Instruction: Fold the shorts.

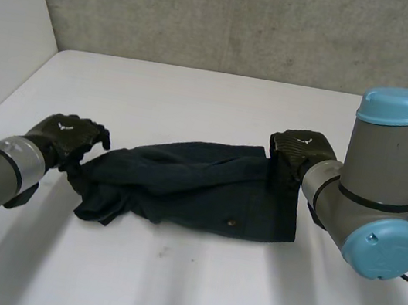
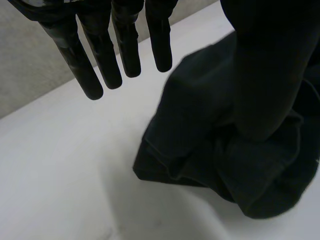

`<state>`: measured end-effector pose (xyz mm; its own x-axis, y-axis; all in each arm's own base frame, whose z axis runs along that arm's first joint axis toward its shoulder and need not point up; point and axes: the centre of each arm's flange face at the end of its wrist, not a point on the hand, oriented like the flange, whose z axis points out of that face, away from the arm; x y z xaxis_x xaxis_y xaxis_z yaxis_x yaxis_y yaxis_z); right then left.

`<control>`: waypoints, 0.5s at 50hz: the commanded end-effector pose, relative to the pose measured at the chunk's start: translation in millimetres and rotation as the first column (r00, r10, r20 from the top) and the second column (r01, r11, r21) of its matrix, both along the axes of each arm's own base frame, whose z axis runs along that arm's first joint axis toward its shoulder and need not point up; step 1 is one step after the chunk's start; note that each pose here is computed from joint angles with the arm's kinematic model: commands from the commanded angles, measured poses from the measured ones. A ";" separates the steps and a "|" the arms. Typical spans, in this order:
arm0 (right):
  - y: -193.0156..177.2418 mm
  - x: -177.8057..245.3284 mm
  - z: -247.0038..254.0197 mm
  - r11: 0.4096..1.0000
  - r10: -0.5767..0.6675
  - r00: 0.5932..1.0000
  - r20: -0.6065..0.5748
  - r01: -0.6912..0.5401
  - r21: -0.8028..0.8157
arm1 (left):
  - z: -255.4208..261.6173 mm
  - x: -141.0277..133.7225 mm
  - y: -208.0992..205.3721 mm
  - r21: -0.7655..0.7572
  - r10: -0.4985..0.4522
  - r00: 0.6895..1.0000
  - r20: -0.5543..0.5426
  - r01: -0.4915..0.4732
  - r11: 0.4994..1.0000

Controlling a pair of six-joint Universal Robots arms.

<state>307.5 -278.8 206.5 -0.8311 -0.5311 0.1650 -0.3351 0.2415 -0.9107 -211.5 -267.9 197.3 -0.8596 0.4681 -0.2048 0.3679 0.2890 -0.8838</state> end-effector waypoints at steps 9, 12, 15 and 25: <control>5.4 -2.1 -4.2 1.000 0.005 1.000 -0.020 -0.005 0.006 | -23.4 -5.2 -27.0 -0.008 0.005 1.000 -0.012 -0.005 1.000; 8.4 -3.7 4.6 1.000 0.012 1.000 -0.024 -0.012 -0.018 | -12.8 -7.7 -29.4 -0.042 -0.001 1.000 -0.020 0.000 0.999; 12.2 -6.5 17.9 0.997 0.030 0.998 -0.061 -0.034 -0.065 | 7.2 -9.8 -29.6 -0.095 -0.010 0.999 -0.038 0.006 0.995; 40.9 -21.7 125.9 0.908 0.043 0.991 -0.129 -0.092 -0.408 | 125.7 -4.4 1.1 -0.347 -0.037 0.996 -0.087 0.004 0.938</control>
